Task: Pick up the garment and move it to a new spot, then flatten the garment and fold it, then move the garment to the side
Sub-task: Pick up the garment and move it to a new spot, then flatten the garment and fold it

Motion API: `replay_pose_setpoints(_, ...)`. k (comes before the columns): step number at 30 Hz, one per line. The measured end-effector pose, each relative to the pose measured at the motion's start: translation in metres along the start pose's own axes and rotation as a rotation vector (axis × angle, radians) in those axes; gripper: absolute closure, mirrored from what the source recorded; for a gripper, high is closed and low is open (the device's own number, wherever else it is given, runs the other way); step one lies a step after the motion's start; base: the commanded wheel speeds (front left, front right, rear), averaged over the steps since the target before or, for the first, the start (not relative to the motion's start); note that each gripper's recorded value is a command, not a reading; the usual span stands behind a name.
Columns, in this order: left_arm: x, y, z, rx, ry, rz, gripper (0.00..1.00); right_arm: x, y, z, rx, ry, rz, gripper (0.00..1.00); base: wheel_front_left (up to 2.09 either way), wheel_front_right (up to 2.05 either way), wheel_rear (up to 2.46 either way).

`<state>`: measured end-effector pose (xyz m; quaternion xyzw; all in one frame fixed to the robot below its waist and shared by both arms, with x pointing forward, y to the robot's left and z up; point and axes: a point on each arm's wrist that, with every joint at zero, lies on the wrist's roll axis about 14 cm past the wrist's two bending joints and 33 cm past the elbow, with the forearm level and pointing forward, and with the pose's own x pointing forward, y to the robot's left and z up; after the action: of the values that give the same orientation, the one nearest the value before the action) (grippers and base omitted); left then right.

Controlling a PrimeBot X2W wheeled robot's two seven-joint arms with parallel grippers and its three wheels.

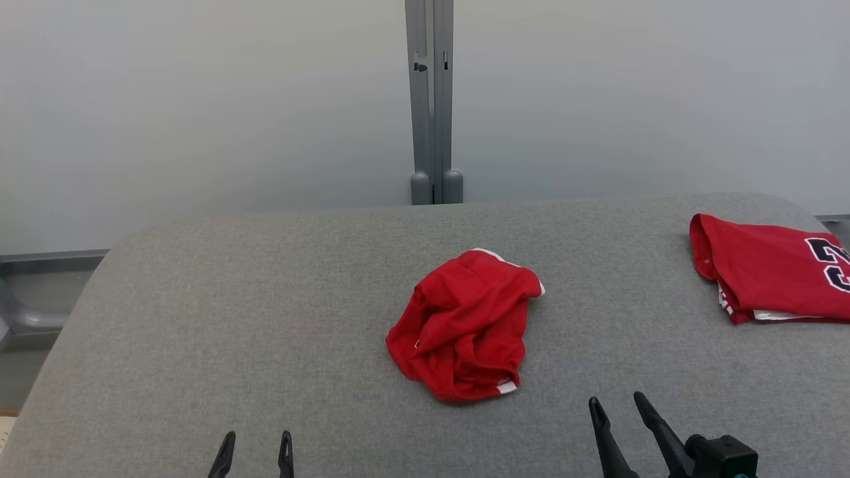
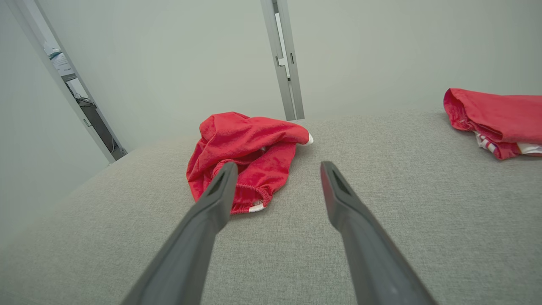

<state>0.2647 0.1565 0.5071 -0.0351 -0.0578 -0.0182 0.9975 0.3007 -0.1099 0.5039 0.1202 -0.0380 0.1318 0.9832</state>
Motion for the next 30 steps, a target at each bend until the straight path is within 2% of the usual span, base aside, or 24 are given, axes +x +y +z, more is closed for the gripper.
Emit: replay_pose_setpoints(30,-0.001,-0.015,-0.015,0.007,0.052,-0.040,0.00,0.000,-0.005,-0.006,0.009,0.024,-0.012,0.00,0.00,0.00,0.00)
